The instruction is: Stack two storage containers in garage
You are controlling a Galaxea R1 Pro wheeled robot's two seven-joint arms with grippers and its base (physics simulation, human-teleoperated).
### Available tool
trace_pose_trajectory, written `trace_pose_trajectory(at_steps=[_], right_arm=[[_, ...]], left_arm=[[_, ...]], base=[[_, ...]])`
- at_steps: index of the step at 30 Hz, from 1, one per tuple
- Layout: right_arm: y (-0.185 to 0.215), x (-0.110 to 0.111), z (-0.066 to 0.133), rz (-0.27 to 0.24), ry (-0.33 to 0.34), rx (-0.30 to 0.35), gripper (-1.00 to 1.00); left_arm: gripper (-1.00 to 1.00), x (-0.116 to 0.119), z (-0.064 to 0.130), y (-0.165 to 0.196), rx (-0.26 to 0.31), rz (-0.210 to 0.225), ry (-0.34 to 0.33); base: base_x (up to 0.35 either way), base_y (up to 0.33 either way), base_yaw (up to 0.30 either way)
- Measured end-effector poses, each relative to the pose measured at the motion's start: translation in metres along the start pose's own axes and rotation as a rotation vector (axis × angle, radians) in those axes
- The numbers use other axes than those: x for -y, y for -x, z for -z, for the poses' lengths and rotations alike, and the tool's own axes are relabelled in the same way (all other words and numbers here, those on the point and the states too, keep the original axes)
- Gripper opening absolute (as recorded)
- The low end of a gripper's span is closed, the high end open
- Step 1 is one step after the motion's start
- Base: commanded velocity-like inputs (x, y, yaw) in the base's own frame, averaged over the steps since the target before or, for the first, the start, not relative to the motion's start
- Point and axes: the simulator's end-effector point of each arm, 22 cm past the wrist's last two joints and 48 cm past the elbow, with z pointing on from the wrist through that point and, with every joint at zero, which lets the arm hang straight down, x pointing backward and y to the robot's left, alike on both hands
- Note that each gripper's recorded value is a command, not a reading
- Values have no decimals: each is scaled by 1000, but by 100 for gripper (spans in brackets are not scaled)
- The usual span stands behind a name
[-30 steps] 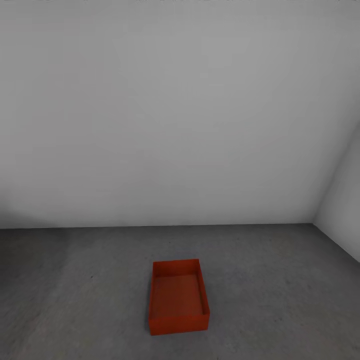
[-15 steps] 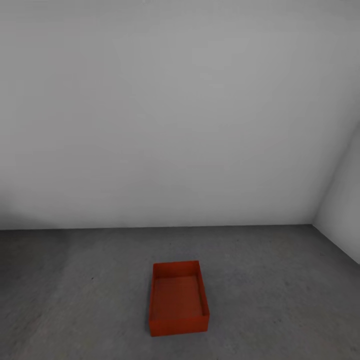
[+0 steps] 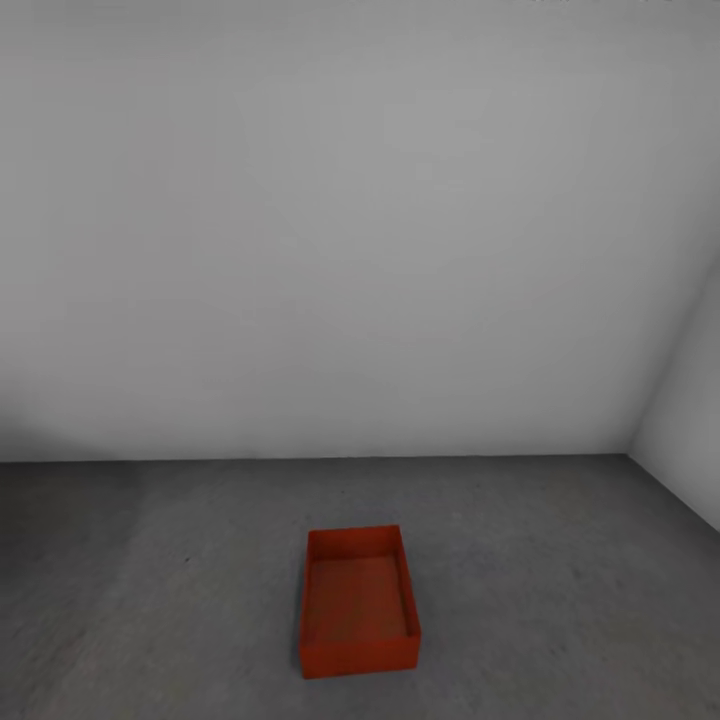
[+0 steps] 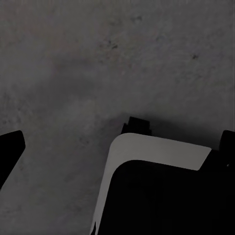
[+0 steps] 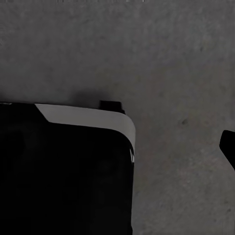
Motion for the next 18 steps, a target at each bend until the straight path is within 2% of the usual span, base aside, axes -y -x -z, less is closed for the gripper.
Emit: trace_pose_trajectory(at_steps=[18], right_arm=[[11,1,0,-3,3,28,100]], left_arm=[[100,1,3,1,12,1,-8]], base=[[0,0,99]])
